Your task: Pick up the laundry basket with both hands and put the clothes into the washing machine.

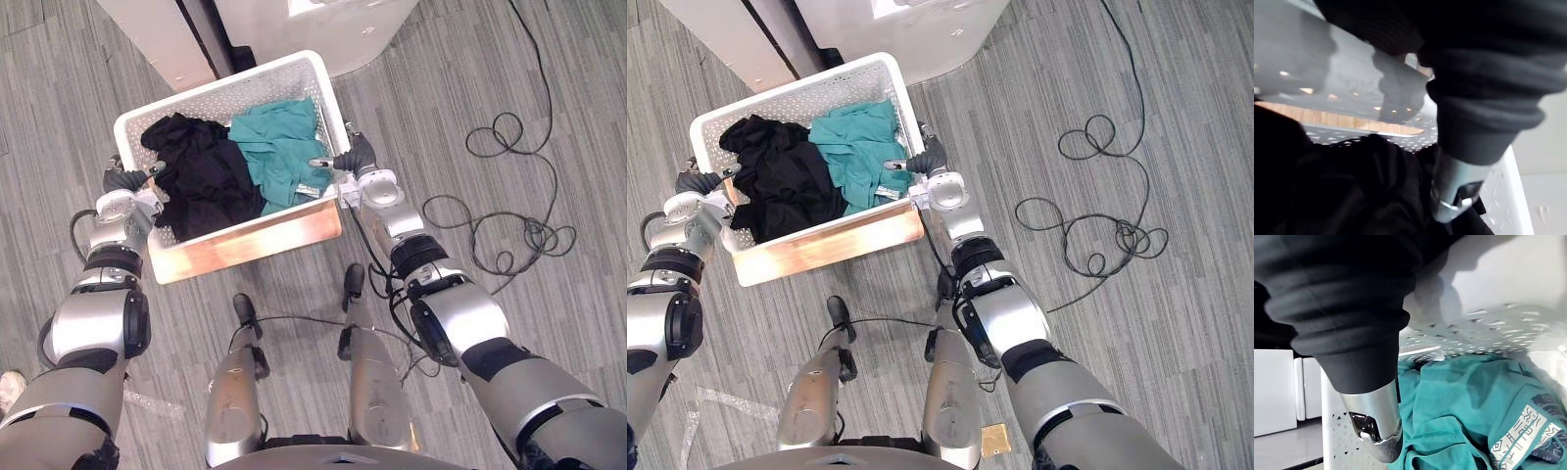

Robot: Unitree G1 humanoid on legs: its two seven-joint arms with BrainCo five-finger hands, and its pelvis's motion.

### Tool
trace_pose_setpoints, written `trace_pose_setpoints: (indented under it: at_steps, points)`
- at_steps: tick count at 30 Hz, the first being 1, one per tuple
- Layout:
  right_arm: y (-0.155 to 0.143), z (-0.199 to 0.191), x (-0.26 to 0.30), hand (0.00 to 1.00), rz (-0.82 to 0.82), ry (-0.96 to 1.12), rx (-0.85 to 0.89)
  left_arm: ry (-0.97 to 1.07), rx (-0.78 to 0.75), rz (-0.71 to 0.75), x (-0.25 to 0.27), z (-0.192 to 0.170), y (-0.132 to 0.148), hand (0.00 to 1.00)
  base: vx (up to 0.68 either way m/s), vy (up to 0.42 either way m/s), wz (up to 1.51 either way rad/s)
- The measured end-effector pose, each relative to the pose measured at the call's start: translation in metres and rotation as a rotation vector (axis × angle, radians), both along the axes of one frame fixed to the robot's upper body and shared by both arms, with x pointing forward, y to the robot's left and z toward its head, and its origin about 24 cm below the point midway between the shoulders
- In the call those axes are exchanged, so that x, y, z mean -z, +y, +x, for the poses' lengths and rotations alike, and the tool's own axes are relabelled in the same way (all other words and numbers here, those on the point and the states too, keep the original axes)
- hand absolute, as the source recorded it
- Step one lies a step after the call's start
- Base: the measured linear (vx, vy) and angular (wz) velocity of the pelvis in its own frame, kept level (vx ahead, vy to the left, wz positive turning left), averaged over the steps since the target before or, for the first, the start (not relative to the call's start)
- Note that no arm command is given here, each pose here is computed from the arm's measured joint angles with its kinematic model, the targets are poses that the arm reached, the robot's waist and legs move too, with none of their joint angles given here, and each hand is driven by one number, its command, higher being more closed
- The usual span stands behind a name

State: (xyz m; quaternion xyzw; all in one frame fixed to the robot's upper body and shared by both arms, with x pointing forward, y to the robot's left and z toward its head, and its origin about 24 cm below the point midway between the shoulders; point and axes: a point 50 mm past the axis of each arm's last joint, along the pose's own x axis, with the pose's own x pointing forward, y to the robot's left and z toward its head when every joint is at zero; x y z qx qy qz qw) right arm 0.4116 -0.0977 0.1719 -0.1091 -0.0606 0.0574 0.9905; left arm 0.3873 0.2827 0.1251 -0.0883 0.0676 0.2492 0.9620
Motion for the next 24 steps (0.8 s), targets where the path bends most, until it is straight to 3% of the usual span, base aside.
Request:
trace_pose_setpoints:
  at_steps: [7, 8, 9, 10, 24]
  points:
    - [0.002, 0.000, 0.001, 0.00, -0.099, -0.009, -0.001, 0.008, 0.006, 0.016, 0.000, 0.000, -0.001, 0.00, 0.00, 0.000, 0.00]
    - [0.002, 0.000, 0.001, 1.00, -0.101, -0.009, 0.000, 0.008, 0.007, 0.017, 0.000, 0.000, -0.001, 0.00, 0.00, 0.000, 0.00]
    - [0.002, 0.000, 0.001, 1.00, -0.111, -0.012, 0.001, 0.009, 0.007, 0.019, 0.000, 0.000, -0.001, 0.00, 0.00, 0.000, 0.00]
    - [0.001, 0.000, 0.001, 1.00, -0.132, -0.014, 0.006, 0.012, 0.010, 0.024, 0.001, 0.001, -0.002, 1.00, 0.00, 0.000, 0.00]
    - [-0.021, 0.001, 0.008, 1.00, -0.307, 0.014, 0.047, 0.119, 0.106, 0.191, 0.015, 0.000, -0.013, 1.00, 0.00, 0.007, 0.04]
